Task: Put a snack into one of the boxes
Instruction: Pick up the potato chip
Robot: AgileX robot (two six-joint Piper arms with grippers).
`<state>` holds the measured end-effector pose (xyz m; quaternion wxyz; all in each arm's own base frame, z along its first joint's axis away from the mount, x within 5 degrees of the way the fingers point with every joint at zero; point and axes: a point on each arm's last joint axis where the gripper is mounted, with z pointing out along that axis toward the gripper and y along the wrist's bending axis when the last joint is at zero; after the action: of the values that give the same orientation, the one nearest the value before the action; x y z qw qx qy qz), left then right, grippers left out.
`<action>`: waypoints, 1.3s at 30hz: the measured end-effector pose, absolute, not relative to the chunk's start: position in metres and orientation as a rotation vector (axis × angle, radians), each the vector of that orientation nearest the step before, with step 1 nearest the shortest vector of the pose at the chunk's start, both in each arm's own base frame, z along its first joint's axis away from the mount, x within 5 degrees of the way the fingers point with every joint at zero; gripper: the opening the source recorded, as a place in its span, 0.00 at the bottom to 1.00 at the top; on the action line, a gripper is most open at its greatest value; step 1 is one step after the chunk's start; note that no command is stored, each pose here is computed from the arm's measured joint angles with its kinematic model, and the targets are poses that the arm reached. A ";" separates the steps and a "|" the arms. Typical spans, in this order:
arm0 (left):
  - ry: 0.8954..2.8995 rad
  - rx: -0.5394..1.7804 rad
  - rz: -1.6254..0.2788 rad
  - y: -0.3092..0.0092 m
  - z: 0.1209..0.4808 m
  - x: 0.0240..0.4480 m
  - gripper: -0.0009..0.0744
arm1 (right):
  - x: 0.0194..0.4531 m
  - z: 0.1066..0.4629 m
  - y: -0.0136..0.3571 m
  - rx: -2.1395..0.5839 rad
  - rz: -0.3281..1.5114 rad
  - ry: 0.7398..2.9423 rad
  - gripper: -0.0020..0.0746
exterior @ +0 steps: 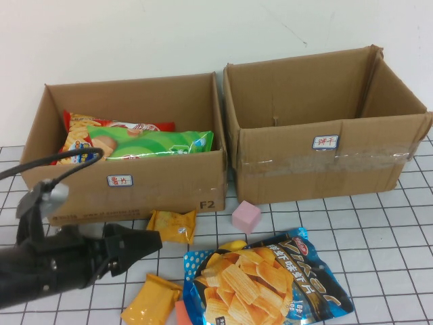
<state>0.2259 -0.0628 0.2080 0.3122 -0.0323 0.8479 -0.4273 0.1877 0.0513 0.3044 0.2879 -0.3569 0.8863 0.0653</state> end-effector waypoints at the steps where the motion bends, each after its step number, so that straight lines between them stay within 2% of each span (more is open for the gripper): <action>1: 2.236 -0.064 -1.117 -0.063 0.208 0.229 0.68 | 0.185 0.306 0.051 -0.947 0.171 2.360 0.03; 7: 2.289 0.090 -1.078 -0.080 0.202 0.244 0.71 | 0.175 0.306 0.048 -0.923 0.154 2.346 0.03; 12: 2.363 0.184 -0.900 -0.100 0.192 0.253 0.72 | 0.173 0.305 0.048 -0.919 0.155 2.351 0.03; 16: 2.422 0.203 -0.866 -0.106 0.177 0.255 0.72 | 0.174 0.303 0.048 -0.914 0.152 2.350 0.03; 21: 2.471 0.186 -0.926 -0.111 0.161 0.258 0.72 | 0.172 0.294 0.047 -0.911 0.151 2.365 0.03; 32: 2.453 0.208 -1.196 -0.125 0.146 0.258 0.72 | 0.172 0.290 0.047 -0.908 0.151 2.370 0.03; 36: 2.480 0.196 -1.225 -0.127 0.135 0.259 0.65 | 0.172 0.290 0.047 -0.908 0.151 2.371 0.03; 39: 2.472 0.185 -1.255 -0.128 0.135 0.260 0.50 | 0.172 0.290 0.047 -0.907 0.151 2.371 0.03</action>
<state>0.2597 -0.1283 0.1347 0.1804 0.0656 0.8750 -0.4444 0.1718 0.0468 0.2897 0.2949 -0.3409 0.8908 0.0566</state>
